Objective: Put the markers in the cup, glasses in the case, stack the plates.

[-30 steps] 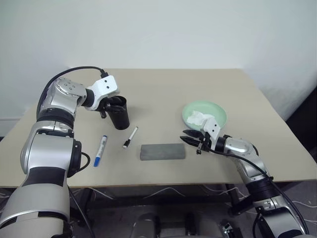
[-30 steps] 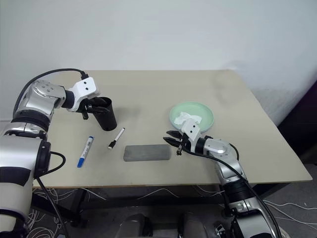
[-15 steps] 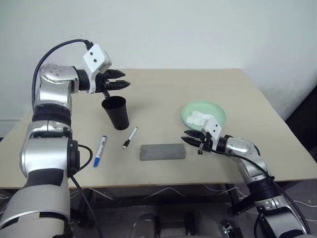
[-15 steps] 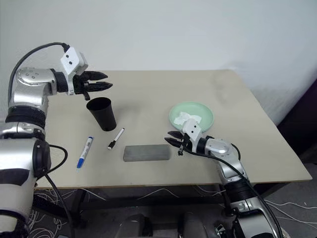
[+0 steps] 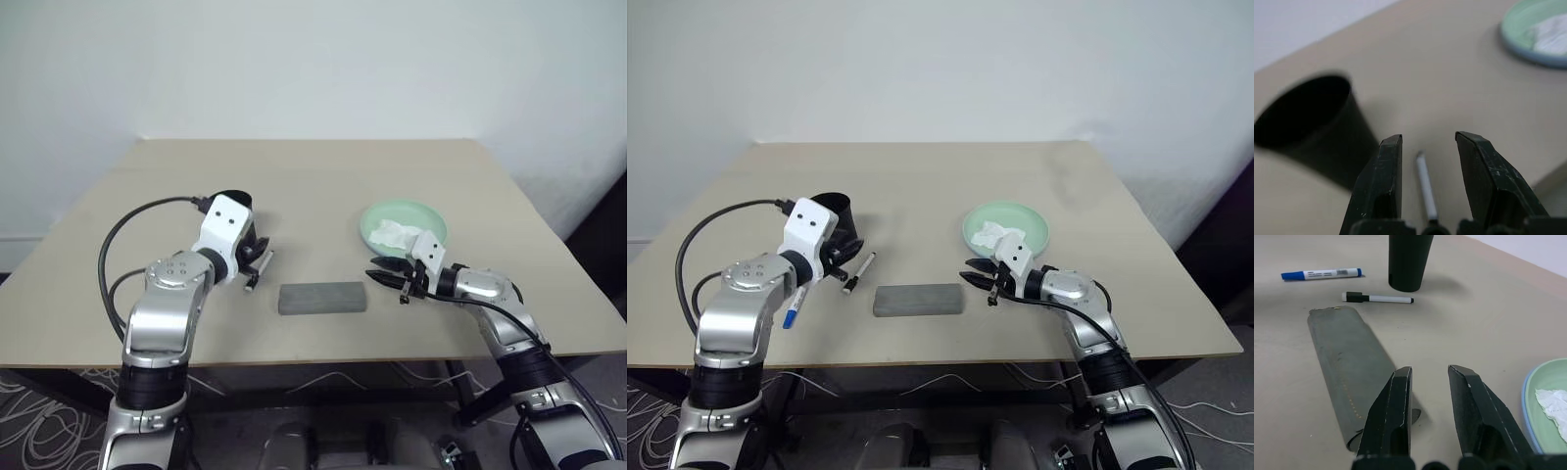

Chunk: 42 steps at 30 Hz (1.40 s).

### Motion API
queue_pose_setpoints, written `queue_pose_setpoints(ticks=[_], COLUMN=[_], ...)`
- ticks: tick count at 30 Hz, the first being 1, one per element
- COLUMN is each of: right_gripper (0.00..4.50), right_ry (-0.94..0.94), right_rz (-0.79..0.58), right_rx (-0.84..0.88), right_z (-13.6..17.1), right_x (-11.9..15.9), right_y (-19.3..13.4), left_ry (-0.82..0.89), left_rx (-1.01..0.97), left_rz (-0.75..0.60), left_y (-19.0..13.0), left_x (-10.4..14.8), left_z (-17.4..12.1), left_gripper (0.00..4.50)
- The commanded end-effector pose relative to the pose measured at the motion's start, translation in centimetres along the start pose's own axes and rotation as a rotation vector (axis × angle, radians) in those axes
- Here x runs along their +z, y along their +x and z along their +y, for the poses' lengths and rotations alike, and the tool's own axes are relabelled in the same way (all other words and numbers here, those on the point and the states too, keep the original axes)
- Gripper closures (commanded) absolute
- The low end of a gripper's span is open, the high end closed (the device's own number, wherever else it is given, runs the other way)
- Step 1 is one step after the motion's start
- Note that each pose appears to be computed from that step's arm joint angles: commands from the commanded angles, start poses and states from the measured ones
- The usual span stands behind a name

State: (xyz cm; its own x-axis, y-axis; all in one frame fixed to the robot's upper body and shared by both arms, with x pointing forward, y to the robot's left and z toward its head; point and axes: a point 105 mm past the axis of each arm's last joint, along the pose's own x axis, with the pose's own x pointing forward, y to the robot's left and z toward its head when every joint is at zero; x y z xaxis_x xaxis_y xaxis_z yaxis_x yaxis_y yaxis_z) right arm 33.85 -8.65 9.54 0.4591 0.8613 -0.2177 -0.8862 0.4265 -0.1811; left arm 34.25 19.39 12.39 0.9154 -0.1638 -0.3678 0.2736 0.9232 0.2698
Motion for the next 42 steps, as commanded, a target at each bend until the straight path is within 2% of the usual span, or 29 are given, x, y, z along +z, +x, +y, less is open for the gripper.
queue_pose_setpoints(ticks=[1,3,8,17,27,30,37,38,42], right_gripper=[3.27,3.27,3.27,3.27,3.27,3.27,3.27,3.27,3.27], right_ry=[-0.051,-0.053,-0.048,-0.032,-0.022,-0.021,-0.023,-0.024,-0.025], right_rz=[-0.048,-0.049,-0.052,-0.052,-0.054,-0.054,-0.058,-0.059,-0.059], right_rx=[0.007,0.008,0.006,-0.035,-0.067,-0.074,-0.076,-0.075,-0.071], right_z=[-0.6,-0.7,-0.4,-0.2,0.0,-0.1,-0.2,-0.2,-0.3], right_x=[1.9,2.0,1.8,1.3,1.1,1.0,1.2,1.3,1.3], right_y=[0.2,0.3,0.4,-0.1,-0.5,-0.6,-0.5,-0.5,-0.4], left_ry=[0.009,0.004,-0.001,-0.024,-0.015,-0.02,-0.082,-0.08,-0.068], left_rx=[0.113,0.127,0.083,0.007,-0.004,-0.03,-0.036,-0.036,-0.039], left_rz=[0.012,0.021,0.068,0.125,0.16,0.167,0.172,0.172,0.171], left_y=[0.2,0.6,2.3,5.5,7.5,7.5,7.4,7.4,7.4], left_x=[-0.2,-0.5,-1.4,-2.3,-2.8,-3.1,-3.5,-3.5,-3.4], left_z=[1.0,1.0,0.2,-1.5,-1.7,-2.1,-2.3,-2.3,-2.4], left_gripper=[2.76,2.76,1.26,1.26,1.26,1.84,4.28,4.48,4.48])
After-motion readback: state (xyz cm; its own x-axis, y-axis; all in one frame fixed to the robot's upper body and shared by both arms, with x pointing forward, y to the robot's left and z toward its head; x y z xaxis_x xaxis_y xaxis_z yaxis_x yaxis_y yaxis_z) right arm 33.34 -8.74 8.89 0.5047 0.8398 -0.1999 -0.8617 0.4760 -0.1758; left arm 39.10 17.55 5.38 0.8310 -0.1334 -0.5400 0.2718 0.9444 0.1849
